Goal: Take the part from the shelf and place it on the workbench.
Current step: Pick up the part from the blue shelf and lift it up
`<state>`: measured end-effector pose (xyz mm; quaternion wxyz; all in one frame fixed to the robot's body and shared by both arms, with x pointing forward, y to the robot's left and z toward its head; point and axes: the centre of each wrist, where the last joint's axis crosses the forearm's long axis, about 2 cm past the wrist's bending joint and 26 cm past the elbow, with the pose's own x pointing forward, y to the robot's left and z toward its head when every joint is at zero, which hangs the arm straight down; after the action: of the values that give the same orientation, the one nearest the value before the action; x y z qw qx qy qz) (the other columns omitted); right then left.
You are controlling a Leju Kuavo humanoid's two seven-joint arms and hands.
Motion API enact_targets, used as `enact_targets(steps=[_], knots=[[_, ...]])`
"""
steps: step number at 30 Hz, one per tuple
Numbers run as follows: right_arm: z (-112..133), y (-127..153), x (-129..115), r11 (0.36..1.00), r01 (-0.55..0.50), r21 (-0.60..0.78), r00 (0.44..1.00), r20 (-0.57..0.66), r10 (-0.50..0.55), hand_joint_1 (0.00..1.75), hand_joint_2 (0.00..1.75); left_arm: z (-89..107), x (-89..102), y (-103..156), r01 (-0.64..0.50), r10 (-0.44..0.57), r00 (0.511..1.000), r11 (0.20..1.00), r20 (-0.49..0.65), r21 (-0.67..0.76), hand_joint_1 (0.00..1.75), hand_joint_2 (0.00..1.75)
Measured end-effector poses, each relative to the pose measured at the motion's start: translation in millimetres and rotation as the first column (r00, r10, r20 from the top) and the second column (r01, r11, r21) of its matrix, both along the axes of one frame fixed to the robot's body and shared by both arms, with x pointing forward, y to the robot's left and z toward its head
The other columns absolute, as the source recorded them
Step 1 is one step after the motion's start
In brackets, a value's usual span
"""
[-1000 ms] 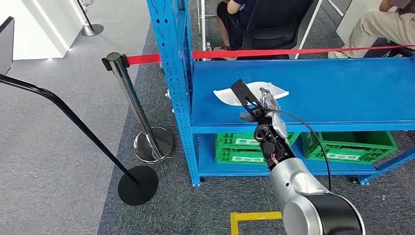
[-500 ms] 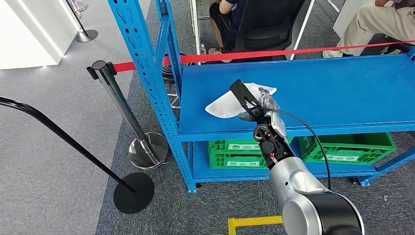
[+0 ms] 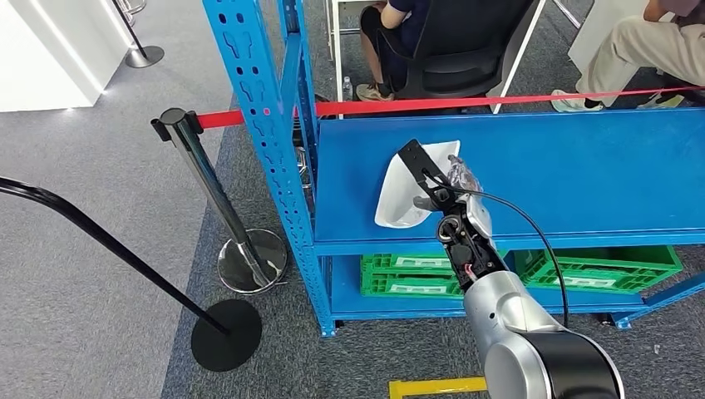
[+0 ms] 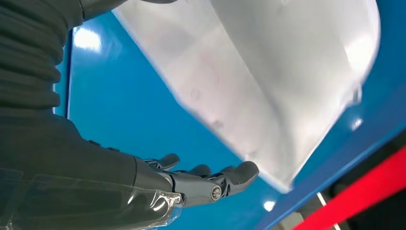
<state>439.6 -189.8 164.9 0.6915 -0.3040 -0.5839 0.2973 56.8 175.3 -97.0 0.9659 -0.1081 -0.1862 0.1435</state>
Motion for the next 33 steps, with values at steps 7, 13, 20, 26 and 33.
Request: enact_targets(steps=[7,13,20,26,33], knots=[[0.0,-0.5,0.2,1.0,-0.004,0.007,1.0,-0.002,0.004,0.0,1.75,-0.3,0.0,1.2,-0.001,0.001,1.0,1.0,0.004,0.003,0.0,0.0],[0.2,-0.3,0.4,1.0,-0.008,0.001,1.0,-0.009,0.008,0.0,1.75,-0.3,0.1,1.5,-0.002,0.002,1.0,1.0,0.008,-0.002,0.0,0.0],[2.3,0.5,1.3,1.0,-0.002,-0.012,1.0,-0.008,0.002,0.0,1.75,-0.1,0.1,0.5,-0.003,0.003,1.0,1.0,0.011,-0.003,0.0,0.0],[3.8,0.7,2.1,1.0,-0.003,-0.014,1.0,-0.005,0.003,0.0,1.75,0.2,0.0,-0.6,-0.004,0.004,1.0,1.0,0.012,-0.006,0.0,0.0],[4.7,0.9,2.6,1.0,0.001,-0.015,1.0,-0.005,-0.001,0.0,1.75,0.2,0.0,-0.6,-0.005,0.005,1.0,1.0,0.014,-0.005,0.0,0.0]])
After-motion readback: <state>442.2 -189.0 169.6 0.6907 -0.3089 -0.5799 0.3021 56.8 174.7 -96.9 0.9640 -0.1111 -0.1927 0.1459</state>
